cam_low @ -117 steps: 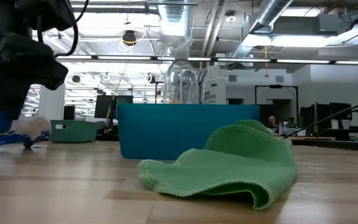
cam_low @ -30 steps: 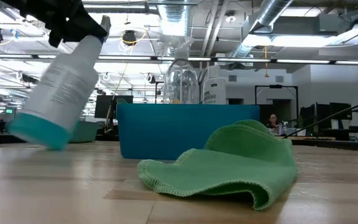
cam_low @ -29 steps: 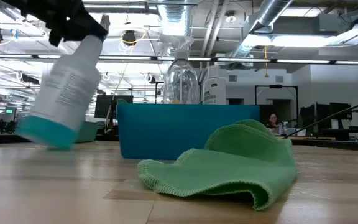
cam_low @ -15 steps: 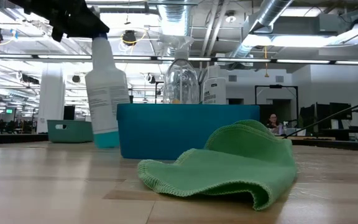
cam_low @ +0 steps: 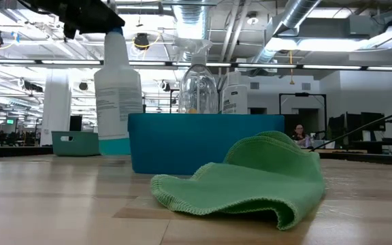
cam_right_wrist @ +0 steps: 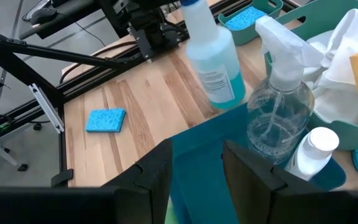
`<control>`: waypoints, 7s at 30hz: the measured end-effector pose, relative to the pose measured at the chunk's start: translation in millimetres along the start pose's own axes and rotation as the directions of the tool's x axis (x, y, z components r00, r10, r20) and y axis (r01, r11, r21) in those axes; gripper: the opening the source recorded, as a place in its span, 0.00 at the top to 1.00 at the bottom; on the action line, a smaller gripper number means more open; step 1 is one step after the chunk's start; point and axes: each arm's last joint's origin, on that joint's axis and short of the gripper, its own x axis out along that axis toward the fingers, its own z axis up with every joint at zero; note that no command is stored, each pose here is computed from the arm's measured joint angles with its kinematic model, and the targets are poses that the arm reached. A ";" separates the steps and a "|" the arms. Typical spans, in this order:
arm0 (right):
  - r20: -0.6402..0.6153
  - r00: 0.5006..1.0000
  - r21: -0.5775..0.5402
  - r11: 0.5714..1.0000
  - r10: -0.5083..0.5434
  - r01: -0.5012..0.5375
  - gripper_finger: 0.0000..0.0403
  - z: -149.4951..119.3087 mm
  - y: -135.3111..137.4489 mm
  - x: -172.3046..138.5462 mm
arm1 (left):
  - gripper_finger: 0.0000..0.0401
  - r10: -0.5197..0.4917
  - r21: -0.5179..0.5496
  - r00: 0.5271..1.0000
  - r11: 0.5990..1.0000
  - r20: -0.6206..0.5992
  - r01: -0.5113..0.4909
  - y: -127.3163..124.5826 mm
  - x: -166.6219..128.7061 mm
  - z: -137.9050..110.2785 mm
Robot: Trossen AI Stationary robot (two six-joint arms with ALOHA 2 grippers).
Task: Pick & Place Kitchen Items
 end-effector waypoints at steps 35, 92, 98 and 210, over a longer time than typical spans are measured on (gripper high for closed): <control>-0.007 1.000 -0.010 1.000 0.013 -0.013 0.67 0.0 0.5 0.0 | 0.52 -0.107 -0.064 0.977 0.993 -0.185 0.097 1.5 -5.0 1.7; -0.010 1.000 -0.037 0.999 0.014 -0.014 0.67 -0.2 0.2 0.0 | 0.33 -0.266 -0.226 0.952 0.947 -0.151 0.229 25.8 -29.4 12.4; -0.009 1.000 -0.036 0.999 0.014 -0.015 0.67 0.0 0.3 0.0 | 0.30 -0.250 -0.189 0.957 0.957 -0.146 0.221 26.8 -29.7 12.7; -0.041 0.999 -0.085 0.996 -0.008 0.004 0.67 -4.0 -1.0 -0.5 | 0.40 -0.205 0.482 0.626 0.475 -0.753 0.736 -72.1 45.5 201.8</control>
